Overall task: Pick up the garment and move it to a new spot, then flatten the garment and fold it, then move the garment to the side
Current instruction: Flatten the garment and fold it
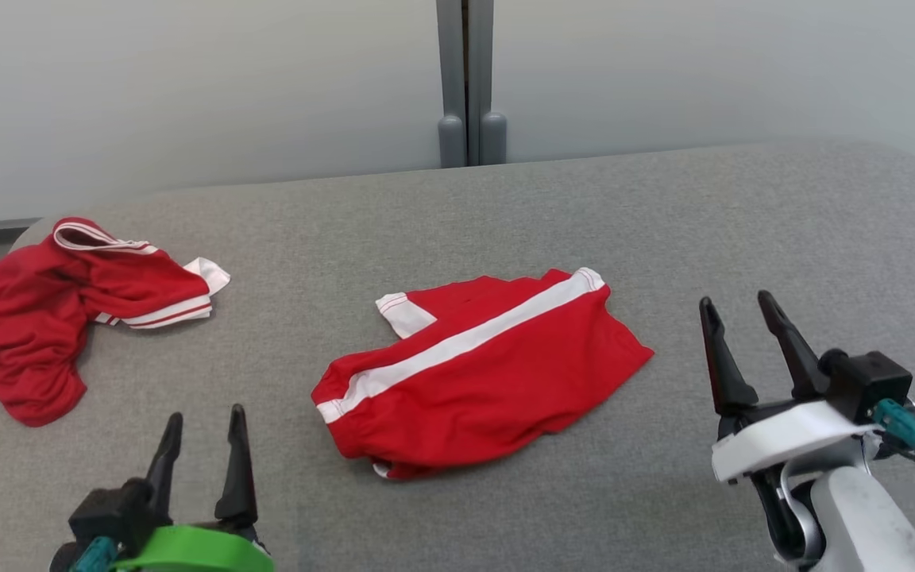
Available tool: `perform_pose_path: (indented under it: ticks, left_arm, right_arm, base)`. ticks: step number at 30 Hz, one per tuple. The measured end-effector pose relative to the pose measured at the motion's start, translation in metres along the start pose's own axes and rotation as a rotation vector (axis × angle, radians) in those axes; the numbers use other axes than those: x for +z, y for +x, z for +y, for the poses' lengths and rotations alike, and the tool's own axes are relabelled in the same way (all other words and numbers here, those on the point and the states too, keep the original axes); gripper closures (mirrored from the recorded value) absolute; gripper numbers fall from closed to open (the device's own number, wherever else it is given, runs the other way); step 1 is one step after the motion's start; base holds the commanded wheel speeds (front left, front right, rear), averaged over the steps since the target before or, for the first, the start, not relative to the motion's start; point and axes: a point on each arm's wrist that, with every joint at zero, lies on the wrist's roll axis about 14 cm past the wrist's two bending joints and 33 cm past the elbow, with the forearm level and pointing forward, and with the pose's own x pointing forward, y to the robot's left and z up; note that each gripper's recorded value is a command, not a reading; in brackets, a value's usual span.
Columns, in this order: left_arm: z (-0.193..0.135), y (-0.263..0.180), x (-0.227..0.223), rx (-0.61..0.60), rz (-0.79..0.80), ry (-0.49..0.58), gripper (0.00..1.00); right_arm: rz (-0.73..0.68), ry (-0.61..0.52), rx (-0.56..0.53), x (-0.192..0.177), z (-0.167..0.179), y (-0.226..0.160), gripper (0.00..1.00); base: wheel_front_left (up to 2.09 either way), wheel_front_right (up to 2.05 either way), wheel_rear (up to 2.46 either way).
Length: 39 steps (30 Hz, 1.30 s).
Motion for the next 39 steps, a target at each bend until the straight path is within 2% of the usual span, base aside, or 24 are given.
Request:
perform_pose_path:
  ticks: [3, 11, 21, 27, 35, 39]
  left_arm:
    - [-0.008, 0.004, -0.010, -0.017, 0.083, -0.088, 0.00]
    - [-0.053, 0.016, -0.035, -0.152, 0.360, -0.322, 0.00]
    - [-0.061, 0.027, -0.054, -0.203, 0.558, -0.399, 0.00]
    - [-0.062, 0.026, -0.071, -0.207, 0.647, -0.430, 0.00]
    - [-0.054, 0.027, -0.083, -0.178, 0.682, -0.447, 0.00]
    - [-0.056, 0.029, -0.086, -0.183, 0.691, -0.469, 0.00]
  right_arm:
    - [0.043, 0.007, 0.040, -0.008, 0.004, 0.017, 0.00]
    - [0.305, -0.045, 0.129, -0.035, -0.002, 0.081, 0.00]
    - [0.747, -0.043, 0.197, -0.105, 0.000, 0.121, 0.00]
    - [0.960, -0.046, 0.237, -0.148, 0.006, 0.120, 0.00]
    - [1.098, 0.020, 0.304, -0.180, 0.029, 0.111, 0.00]
    - [1.128, 0.029, 0.321, -0.184, 0.031, 0.106, 0.00]
  base:
    - [0.00, 0.00, 0.00]
    - [0.00, 0.00, 0.00]
    - [0.00, 0.00, 0.00]
    - [0.00, 0.00, 0.00]
    - [0.00, 0.00, 0.00]
    - [0.00, 0.00, 0.00]
